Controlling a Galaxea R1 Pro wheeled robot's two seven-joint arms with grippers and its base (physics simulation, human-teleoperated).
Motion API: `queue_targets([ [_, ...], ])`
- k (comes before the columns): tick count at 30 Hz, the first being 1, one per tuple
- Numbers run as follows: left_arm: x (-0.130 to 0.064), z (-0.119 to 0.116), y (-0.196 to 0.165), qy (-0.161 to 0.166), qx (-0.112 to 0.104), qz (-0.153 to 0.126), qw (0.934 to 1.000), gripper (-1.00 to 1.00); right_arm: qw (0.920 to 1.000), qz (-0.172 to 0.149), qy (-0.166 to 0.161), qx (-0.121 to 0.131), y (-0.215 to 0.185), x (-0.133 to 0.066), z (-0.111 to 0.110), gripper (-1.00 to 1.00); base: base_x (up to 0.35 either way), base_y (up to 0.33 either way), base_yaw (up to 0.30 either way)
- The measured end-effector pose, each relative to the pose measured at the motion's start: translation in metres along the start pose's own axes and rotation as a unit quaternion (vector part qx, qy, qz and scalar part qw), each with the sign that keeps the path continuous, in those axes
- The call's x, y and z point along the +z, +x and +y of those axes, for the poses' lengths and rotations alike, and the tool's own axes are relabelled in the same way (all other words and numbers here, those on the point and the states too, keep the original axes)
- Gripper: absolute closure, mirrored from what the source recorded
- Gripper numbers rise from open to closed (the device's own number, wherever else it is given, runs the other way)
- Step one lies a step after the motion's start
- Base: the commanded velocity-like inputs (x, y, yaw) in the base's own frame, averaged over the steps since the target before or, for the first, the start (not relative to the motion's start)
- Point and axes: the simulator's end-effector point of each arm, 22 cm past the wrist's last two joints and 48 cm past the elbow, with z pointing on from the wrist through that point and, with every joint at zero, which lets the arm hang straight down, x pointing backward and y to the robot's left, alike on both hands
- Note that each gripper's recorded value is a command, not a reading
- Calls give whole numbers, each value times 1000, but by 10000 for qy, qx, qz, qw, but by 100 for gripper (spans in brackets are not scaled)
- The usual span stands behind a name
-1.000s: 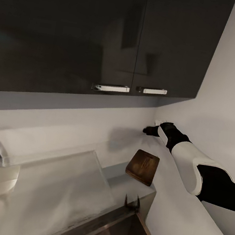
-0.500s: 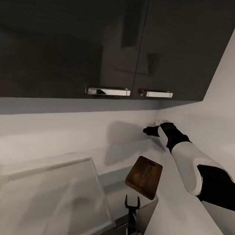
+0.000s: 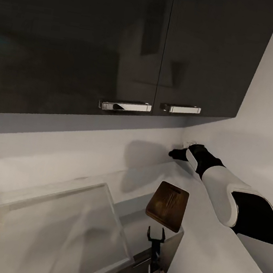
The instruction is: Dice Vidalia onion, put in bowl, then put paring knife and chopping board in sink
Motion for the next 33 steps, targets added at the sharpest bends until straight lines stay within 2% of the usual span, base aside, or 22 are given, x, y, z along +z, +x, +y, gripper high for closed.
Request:
queue_targets([
  [7, 0, -1, 0, 5, -3, 6, 10000, -100, 10000, 15, 14, -1, 3, 1, -1, -100, 0, 0, 0],
  [13, 1, -1, 8, 0, -6, 92, 10000, -100, 9998, -59, 196, 55, 2, 1, -29, -100, 0, 0, 0],
  [16, 1, 0, 14, -4, -9, 157, 9999, -100, 9996, 10, 254, 80, 11, 5, -39, -100, 0, 0, 0],
  [24, 0, -1, 20, 5, -19, 242, 9997, -100, 9995, -133, 262, 72, 26, 20, -41, -100, 0, 0, 0],
  [33, -1, -1, 31, 6, -30, 373, 9993, -100, 9996, -31, 273, 76, 42, 30, -44, -100, 0, 0, 0],
])
